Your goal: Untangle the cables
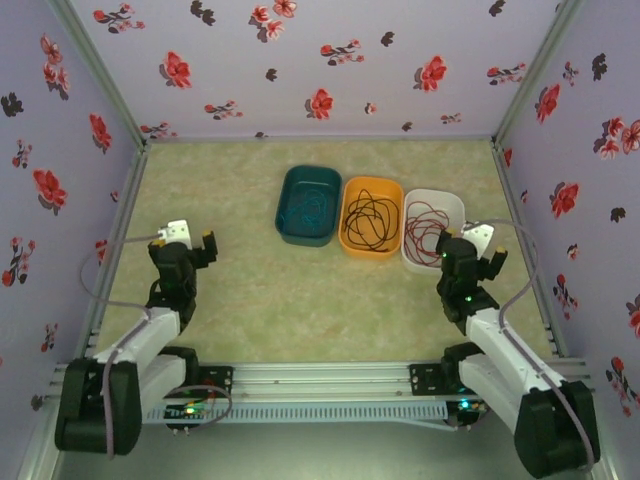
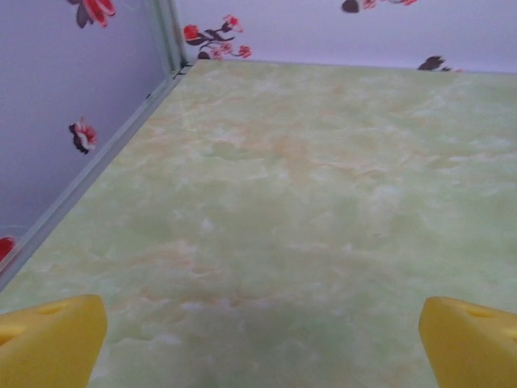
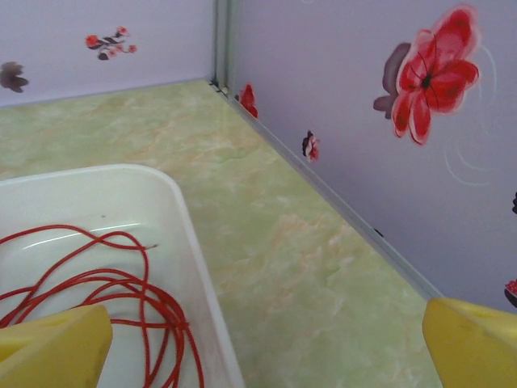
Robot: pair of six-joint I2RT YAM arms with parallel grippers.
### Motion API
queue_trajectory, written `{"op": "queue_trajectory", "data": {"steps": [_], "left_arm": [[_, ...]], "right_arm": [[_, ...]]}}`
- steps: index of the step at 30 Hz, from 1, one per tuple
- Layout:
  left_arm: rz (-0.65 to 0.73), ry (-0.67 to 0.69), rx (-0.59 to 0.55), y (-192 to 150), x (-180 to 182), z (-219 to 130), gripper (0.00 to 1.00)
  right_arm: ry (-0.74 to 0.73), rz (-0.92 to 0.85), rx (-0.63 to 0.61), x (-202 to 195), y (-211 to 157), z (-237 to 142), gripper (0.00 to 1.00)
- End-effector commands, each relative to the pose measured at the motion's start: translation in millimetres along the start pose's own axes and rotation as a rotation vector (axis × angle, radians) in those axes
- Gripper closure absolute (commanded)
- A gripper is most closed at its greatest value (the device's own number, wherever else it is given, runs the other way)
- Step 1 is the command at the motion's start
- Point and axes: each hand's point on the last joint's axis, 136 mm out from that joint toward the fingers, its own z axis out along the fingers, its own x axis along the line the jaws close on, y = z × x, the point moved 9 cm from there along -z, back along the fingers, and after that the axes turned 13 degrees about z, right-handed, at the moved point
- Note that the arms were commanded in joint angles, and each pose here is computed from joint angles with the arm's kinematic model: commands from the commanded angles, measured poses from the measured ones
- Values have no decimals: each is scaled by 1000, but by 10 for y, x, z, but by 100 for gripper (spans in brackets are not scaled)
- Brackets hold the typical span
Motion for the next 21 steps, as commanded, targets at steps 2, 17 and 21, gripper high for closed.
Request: {"op": "queue_trajectory", "data": {"steps": [2,17,21], "left_arm": [[-9,5,-137,-20,88,142,0],[-7,-200,-37,-33,-90,756,0],[-5,-200,-16,-15,-88,793,0]], "right_arm": [[67,36,-41,52,23,167,1],[171,61,26,214,-171,693,1],[268,92,15,262,-296,759,1]]}}
